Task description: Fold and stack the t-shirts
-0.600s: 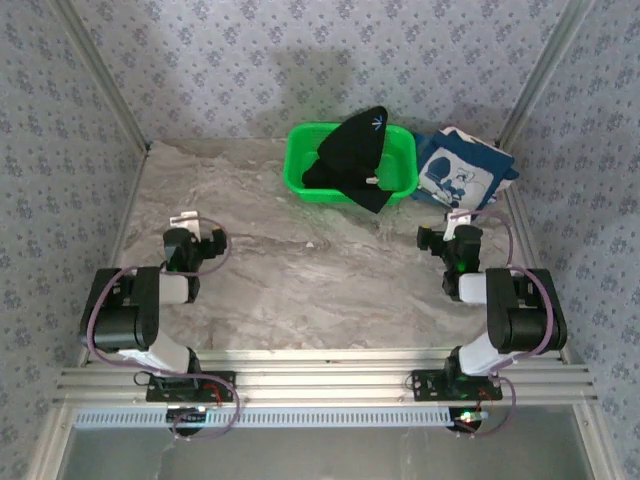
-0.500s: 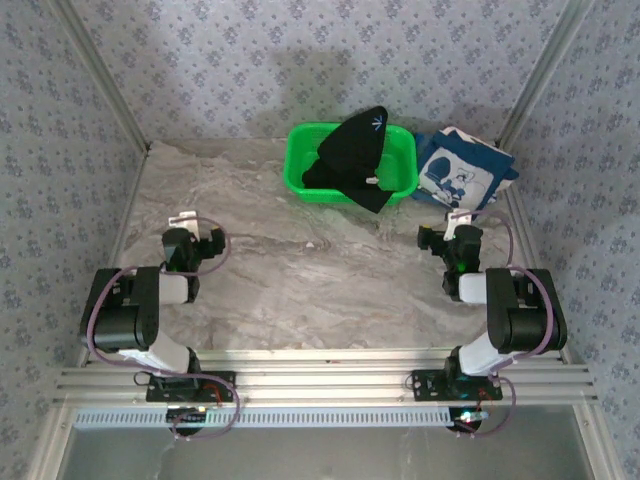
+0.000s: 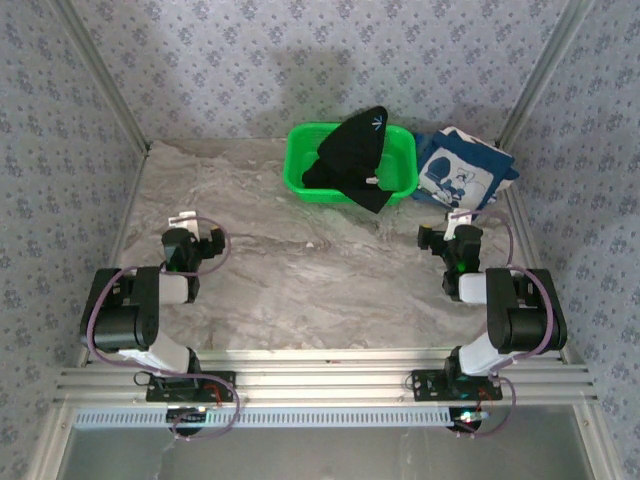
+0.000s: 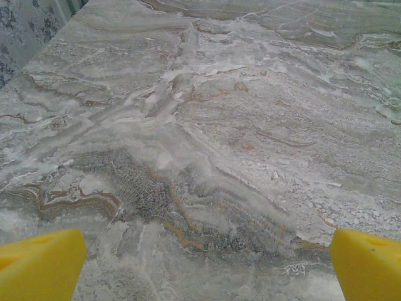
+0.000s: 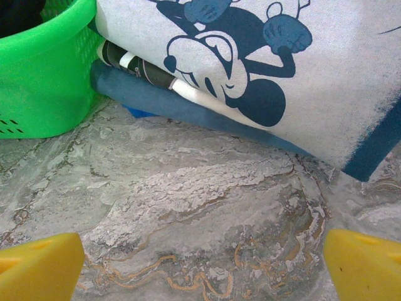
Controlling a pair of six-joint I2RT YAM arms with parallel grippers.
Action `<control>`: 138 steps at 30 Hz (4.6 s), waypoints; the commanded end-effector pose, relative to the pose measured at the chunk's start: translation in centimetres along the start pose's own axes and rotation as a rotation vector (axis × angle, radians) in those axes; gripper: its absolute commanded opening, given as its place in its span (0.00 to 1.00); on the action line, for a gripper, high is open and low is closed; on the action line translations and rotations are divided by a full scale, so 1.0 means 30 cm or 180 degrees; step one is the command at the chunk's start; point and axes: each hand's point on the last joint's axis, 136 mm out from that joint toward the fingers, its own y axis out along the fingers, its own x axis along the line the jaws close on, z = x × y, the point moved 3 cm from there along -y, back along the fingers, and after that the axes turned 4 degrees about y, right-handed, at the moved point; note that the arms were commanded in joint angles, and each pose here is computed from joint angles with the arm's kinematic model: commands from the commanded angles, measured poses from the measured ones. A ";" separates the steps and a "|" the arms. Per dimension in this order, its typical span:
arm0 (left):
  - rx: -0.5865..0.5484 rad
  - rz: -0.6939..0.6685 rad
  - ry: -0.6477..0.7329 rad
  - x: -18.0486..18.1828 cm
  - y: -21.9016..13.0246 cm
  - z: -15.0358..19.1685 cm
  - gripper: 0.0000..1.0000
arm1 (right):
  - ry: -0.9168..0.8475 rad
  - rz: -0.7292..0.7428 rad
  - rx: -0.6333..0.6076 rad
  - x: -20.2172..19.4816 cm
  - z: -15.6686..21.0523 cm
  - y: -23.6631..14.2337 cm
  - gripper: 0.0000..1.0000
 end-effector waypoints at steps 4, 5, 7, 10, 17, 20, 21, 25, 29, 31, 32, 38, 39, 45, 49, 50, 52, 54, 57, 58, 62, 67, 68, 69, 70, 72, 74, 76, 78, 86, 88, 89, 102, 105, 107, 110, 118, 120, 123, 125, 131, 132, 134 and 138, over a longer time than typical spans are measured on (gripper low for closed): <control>-0.0103 -0.0041 0.0049 0.005 0.003 -0.044 0.99 | -0.0054 0.0061 -0.0064 -0.008 -0.011 -0.002 1.00; -0.0102 -0.0040 0.0047 0.005 0.003 -0.044 1.00 | -0.0050 0.0061 -0.0070 -0.008 -0.012 -0.004 1.00; -0.0187 0.0035 0.0070 -0.007 -0.005 -0.068 1.00 | -0.0079 -0.0007 -0.0097 0.004 -0.031 -0.012 1.00; 0.0053 0.0012 0.0180 -0.030 -0.051 -0.187 1.00 | 0.0034 0.0017 0.0253 0.023 -0.133 -0.086 1.00; 0.0908 0.0433 -0.0901 -0.169 -0.101 -0.463 1.00 | 0.0717 -0.0565 0.0783 0.162 -0.380 -0.271 1.00; 0.1314 0.0705 -0.0892 -0.298 -0.020 -0.505 1.00 | 0.0855 -0.0824 0.1125 0.248 -0.449 -0.237 1.00; 0.1398 0.0876 -0.0924 -0.353 0.016 -0.527 1.00 | 0.0851 -0.0881 0.1237 0.285 -0.474 -0.214 1.00; 0.1770 0.1313 -0.0950 -0.540 0.160 -0.568 1.00 | 0.0781 -0.1222 0.1699 0.452 -0.537 -0.121 1.00; 0.2064 0.1310 -0.1018 -0.665 0.302 -0.544 0.97 | 0.0662 -0.1317 0.2051 0.581 -0.538 0.000 1.00; 0.2198 0.1190 -0.1087 -0.692 0.368 -0.508 0.94 | 0.0603 -0.1313 0.2176 0.631 -0.522 0.063 1.00; 0.2242 0.1176 -0.1140 -0.703 0.395 -0.493 0.93 | 0.0614 -0.1310 0.2226 0.645 -0.512 0.090 1.00; 0.2324 0.1327 -0.1175 -0.827 0.477 -0.429 0.83 | 0.0608 -0.1296 0.2361 0.722 -0.474 0.203 1.00; 0.2422 0.1302 -0.1152 -0.834 0.480 -0.395 0.77 | 0.0596 -0.1272 0.2353 0.725 -0.478 0.217 1.00; 0.2737 0.1271 -0.0943 -0.823 0.442 -0.294 0.15 | 0.0329 -0.1099 0.2408 0.744 -0.423 0.315 1.00; 0.2679 0.1345 -0.0817 -0.830 0.337 -0.338 0.00 | -0.0132 -0.0945 0.2415 0.767 -0.351 0.362 1.00; 0.2684 0.1338 -0.0837 -0.823 0.311 -0.344 0.00 | -0.0152 -0.0904 0.2457 0.766 -0.328 0.370 1.00; 0.2643 0.1378 -0.0923 -0.815 0.259 -0.351 0.00 | -0.0213 -0.0797 0.2529 0.763 -0.277 0.395 1.00; 0.2571 0.1409 -0.0927 -0.807 0.202 -0.362 0.00 | -0.0295 -0.0757 0.2533 0.773 -0.249 0.409 1.00; 0.2647 0.1398 -0.0995 -0.795 0.124 -0.324 0.00 | -0.0360 -0.0858 0.2497 0.813 -0.218 0.432 1.00; 0.2643 0.1390 -0.1077 -0.787 0.103 -0.313 0.00 | -0.0346 -0.0848 0.2579 0.822 -0.185 0.432 1.00; 0.2512 0.1311 -0.1277 -0.737 0.024 -0.302 0.00 | -0.0083 -0.0978 0.2834 0.874 -0.120 0.413 0.48; 0.2553 0.0778 -0.1639 -0.563 -0.007 -0.233 0.00 | 0.0755 -0.1516 0.1651 0.962 -0.626 0.269 0.00; 0.2527 0.0619 -0.1723 -0.510 -0.008 -0.225 0.00 | 0.0949 -0.1870 0.1299 0.999 -0.781 0.189 0.00; 0.2491 0.0469 -0.1812 -0.457 -0.008 -0.223 0.00 | 0.1077 -0.2182 0.1018 1.029 -0.903 0.111 0.00; 0.2433 0.0305 -0.1952 -0.394 -0.006 -0.225 0.00 | 0.1181 -0.2502 0.0749 1.050 -1.024 0.015 0.00; 0.2303 -0.0017 -0.2312 -0.259 -0.002 -0.226 0.00 | 0.1361 -0.2879 0.0454 1.059 -1.184 -0.140 0.00; 0.2097 -0.0332 -0.2700 -0.113 -0.005 -0.239 0.00 | 0.1478 -0.3134 0.0387 1.051 -1.271 -0.261 0.00; 0.1854 -0.0658 -0.2967 0.011 -0.023 -0.258 0.00 | 0.1525 -0.3231 0.0403 1.026 -1.306 -0.339 0.00; 0.1663 -0.0917 -0.3222 0.112 -0.038 -0.269 0.00 | 0.1489 -0.3323 0.0422 1.007 -1.320 -0.413 0.00; 0.1464 -0.1474 -0.3506 0.237 -0.004 -0.269 0.00 | 0.1298 -0.3390 0.0544 0.932 -1.280 -0.596 0.00; 0.1483 -0.1677 -0.3555 0.254 -0.012 -0.240 0.00 | 0.1286 -0.3330 0.0798 0.932 -1.223 -0.585 0.00; 0.1464 -0.1791 -0.3602 0.264 -0.022 -0.220 0.00 | 0.1257 -0.3318 0.0926 0.936 -1.194 -0.586 0.00; 0.1192 -0.2013 -0.3990 0.295 -0.031 -0.148 0.27 | 0.0180 -0.2249 0.2909 1.003 -0.540 -0.427 0.33; 0.1211 -0.1686 -0.3899 0.256 -0.010 -0.210 0.80 | 0.0105 -0.2238 0.3066 1.040 -0.457 -0.354 0.54; 0.1201 -0.1555 -0.3704 0.233 -0.030 -0.281 1.00 | 0.0136 -0.2396 0.3002 1.071 -0.465 -0.335 0.66; 0.1080 -0.1251 -0.3488 0.186 -0.079 -0.392 1.00 | 0.0196 -0.2587 0.2992 1.088 -0.495 -0.367 0.79; 0.1231 -0.0043 -0.2186 -0.118 -0.257 -0.570 0.99 | 0.0351 -0.1632 0.3169 0.696 -0.406 -0.358 0.80; 0.1649 0.0319 -0.1940 -0.225 -0.291 -0.489 1.00 | 0.0407 -0.1423 0.3354 0.600 -0.322 -0.367 0.80; 0.2188 0.0608 -0.1647 -0.343 -0.348 -0.341 0.99 | 0.0576 -0.1367 0.3489 0.535 -0.205 -0.377 0.79; 0.2417 0.0894 -0.1613 -0.427 -0.379 -0.256 0.98 | 0.0675 -0.1474 0.3516 0.543 -0.142 -0.389 0.79; 0.3004 0.0903 -0.1391 -0.510 -0.416 -0.008 0.87 | 0.0781 -0.1737 0.3883 0.630 0.069 -0.421 0.74; 0.2969 0.0998 -0.1389 -0.530 -0.406 -0.006 0.86 | 0.0787 -0.1746 0.3921 0.644 0.092 -0.419 0.72; 0.3010 0.1007 -0.1317 -0.553 -0.400 0.024 0.86 | 0.0837 -0.1798 0.3968 0.681 0.128 -0.407 0.69; 0.3160 0.0678 -0.1350 -0.522 -0.370 0.138 0.85 | 0.0850 -0.1744 0.4075 0.717 0.187 -0.375 0.62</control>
